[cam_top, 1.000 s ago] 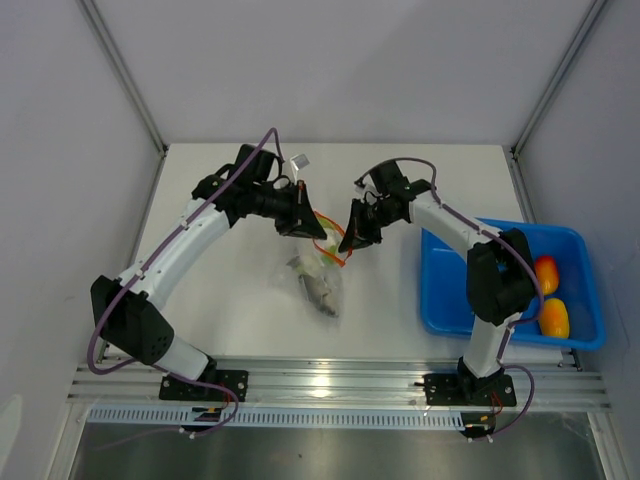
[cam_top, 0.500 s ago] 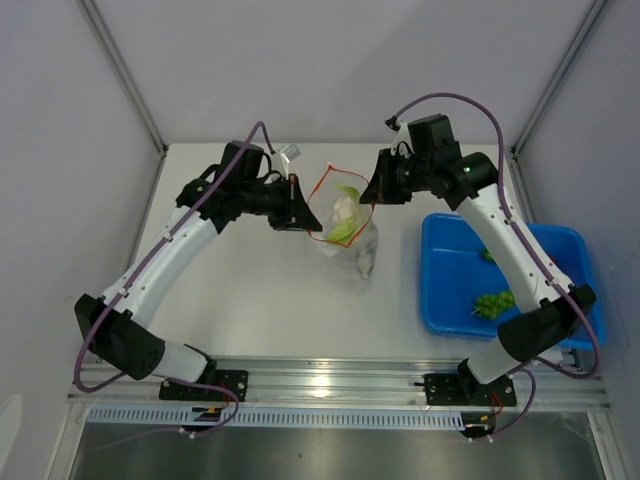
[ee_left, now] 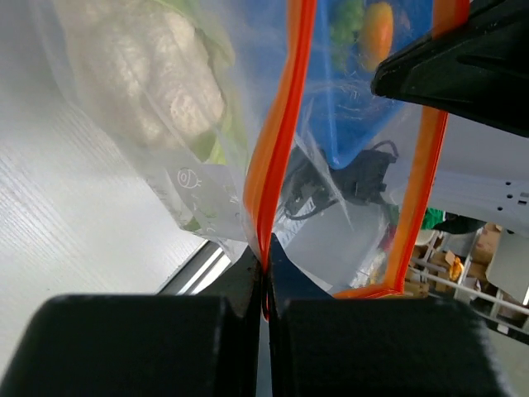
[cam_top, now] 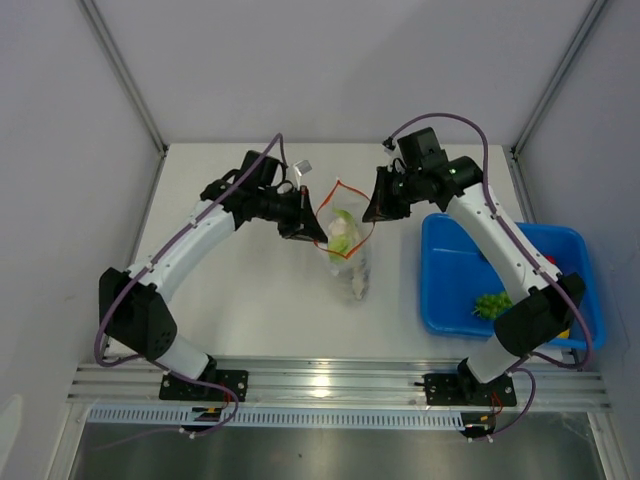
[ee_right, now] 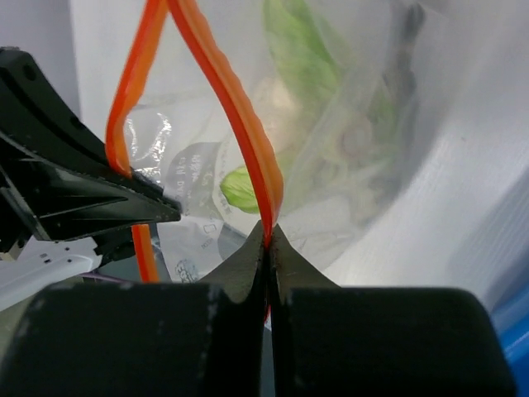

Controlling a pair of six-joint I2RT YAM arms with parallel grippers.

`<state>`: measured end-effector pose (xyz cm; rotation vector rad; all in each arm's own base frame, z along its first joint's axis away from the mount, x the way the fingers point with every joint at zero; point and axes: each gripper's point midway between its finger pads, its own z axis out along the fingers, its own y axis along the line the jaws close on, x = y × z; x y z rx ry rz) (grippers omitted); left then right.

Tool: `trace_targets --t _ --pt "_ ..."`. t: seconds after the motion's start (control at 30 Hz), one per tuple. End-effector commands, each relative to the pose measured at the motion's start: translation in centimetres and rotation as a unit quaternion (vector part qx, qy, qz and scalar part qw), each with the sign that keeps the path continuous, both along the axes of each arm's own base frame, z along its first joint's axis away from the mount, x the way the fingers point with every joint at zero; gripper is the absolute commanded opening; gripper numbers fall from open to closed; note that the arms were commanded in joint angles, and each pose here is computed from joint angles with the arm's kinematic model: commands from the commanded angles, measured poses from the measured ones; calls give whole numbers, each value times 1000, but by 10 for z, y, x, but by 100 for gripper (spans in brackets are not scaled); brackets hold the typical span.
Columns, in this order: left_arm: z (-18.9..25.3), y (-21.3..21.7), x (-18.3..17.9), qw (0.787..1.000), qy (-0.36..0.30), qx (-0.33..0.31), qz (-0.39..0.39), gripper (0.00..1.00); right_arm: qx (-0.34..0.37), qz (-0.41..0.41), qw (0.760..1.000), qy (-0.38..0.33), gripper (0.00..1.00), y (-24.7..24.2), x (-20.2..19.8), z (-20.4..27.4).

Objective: Place the food in the zip-top bag and seal the zipper
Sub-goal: Adjust the zipper food storage bag at the center of the board.

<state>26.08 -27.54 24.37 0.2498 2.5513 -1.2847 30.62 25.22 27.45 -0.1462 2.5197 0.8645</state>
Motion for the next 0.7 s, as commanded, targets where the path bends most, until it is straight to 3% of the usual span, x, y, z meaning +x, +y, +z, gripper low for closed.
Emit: trace_targets --t 0.0,0.17,0.23,0.3,0.33,0.4,0.47,0.53,0.57,0.6,0.67 --pt "-10 -9 -2 999 9 -31 -32 1 -28 -10 998 47 0 -2 -8 -25" --pt "35 2 0 995 -94 -41 2 0 -19 -5 999 -31 0 0 -2 17" --pt "27 6 5 995 -96 -20 8 0 -17 -5 999 -42 0 -1 1 22" --pt "-7 3 13 998 -56 8 -2 1 -17 -2 1000 -14 0 -1 0 5" --pt "-29 9 2 999 9 37 -8 1 -15 -10 1000 10 0 -2 1 -3" --pt "-34 8 -6 998 40 37 -21 1 -24 -6 998 52 0 -1 -3 -22" --pt "-21 11 -8 1000 -17 10 -4 1 -35 1 999 36 0 3 -4 -18" --pt "30 17 -8 991 -129 -30 20 1 -40 -3 999 -12 0 1 1 3" --pt "35 24 -3 986 -163 -16 37 0 -37 -7 999 -22 0 -1 3 10" --pt "33 27 1 984 -172 -4 45 1 -38 -10 999 -21 0 -3 5 8" --pt "1 29 8 990 -131 35 40 1 -31 -15 999 8 0 -9 7 -1"
